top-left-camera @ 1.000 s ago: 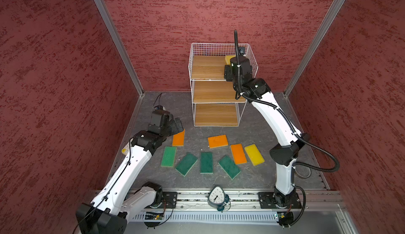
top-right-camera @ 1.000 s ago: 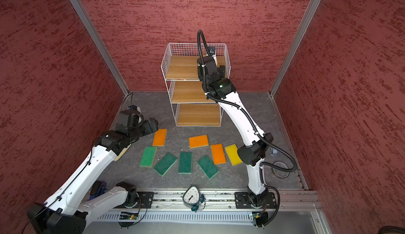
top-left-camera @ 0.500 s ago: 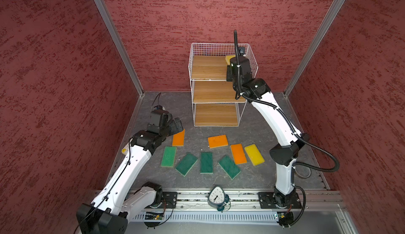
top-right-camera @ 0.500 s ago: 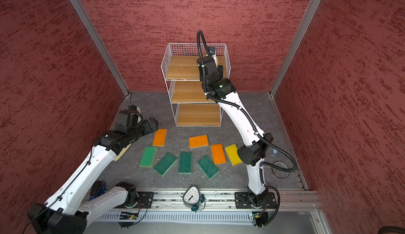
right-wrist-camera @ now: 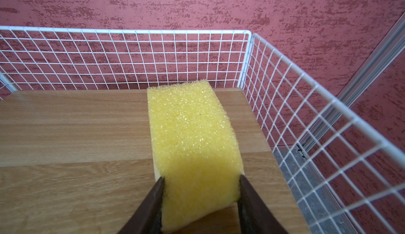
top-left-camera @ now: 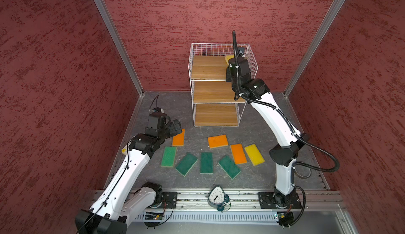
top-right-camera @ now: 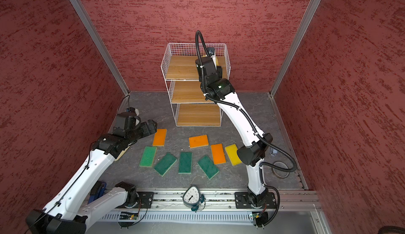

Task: Place and organize the cleaning sponges onto the shelf
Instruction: 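Open the right gripper to release the yellow sponge and lift away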

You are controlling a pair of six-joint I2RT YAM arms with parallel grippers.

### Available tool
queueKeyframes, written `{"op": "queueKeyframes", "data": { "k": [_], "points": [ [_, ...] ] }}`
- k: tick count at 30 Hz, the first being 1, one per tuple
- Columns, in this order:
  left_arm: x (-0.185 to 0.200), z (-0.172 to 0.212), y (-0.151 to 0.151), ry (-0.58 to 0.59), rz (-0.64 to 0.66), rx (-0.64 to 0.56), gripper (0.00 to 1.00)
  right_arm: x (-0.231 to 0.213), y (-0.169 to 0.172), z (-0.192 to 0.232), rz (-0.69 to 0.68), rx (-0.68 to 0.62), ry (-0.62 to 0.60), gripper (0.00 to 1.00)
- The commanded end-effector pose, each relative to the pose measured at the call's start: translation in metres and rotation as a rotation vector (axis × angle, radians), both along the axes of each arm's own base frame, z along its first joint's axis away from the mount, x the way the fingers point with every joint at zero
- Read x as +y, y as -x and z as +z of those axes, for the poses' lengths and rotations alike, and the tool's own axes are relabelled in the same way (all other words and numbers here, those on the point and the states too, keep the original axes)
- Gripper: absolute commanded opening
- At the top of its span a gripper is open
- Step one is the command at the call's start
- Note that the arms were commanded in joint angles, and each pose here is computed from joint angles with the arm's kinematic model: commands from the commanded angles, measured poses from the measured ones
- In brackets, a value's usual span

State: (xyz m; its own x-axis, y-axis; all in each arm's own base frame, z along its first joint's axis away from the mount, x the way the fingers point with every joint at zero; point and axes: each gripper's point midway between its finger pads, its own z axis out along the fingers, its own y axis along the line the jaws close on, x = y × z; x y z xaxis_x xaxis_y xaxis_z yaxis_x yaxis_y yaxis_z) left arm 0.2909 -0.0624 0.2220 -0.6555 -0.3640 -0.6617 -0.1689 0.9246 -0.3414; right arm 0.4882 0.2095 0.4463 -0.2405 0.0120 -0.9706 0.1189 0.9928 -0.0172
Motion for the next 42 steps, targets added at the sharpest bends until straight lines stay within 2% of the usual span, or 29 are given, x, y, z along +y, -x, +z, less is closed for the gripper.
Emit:
{"op": "queueKeyframes", "data": {
  "k": [1, 17, 23, 35, 42],
  "points": [
    [0.000, 0.006, 0.002, 0.009, -0.010, -0.034, 1.00, -0.001, 0.018, 0.016, -0.002, -0.014, 0.007, 0.49],
    [0.000, 0.011, 0.008, 0.035, -0.023, -0.054, 1.00, -0.021, 0.038, 0.032, -0.129, -0.054, -0.010, 0.49],
    [0.000, 0.011, 0.008, 0.036, -0.029, -0.055, 1.00, -0.019, 0.038, 0.027, -0.131, -0.042, -0.023, 0.53],
    [0.003, 0.009, 0.010, 0.035, -0.026, -0.044, 1.00, -0.013, 0.033, 0.020, -0.116, -0.031, -0.002, 0.54],
    [0.004, 0.007, 0.010, 0.036, -0.021, -0.037, 1.00, -0.018, 0.032, 0.020, -0.114, -0.022, 0.001, 0.60]
  ]
}}
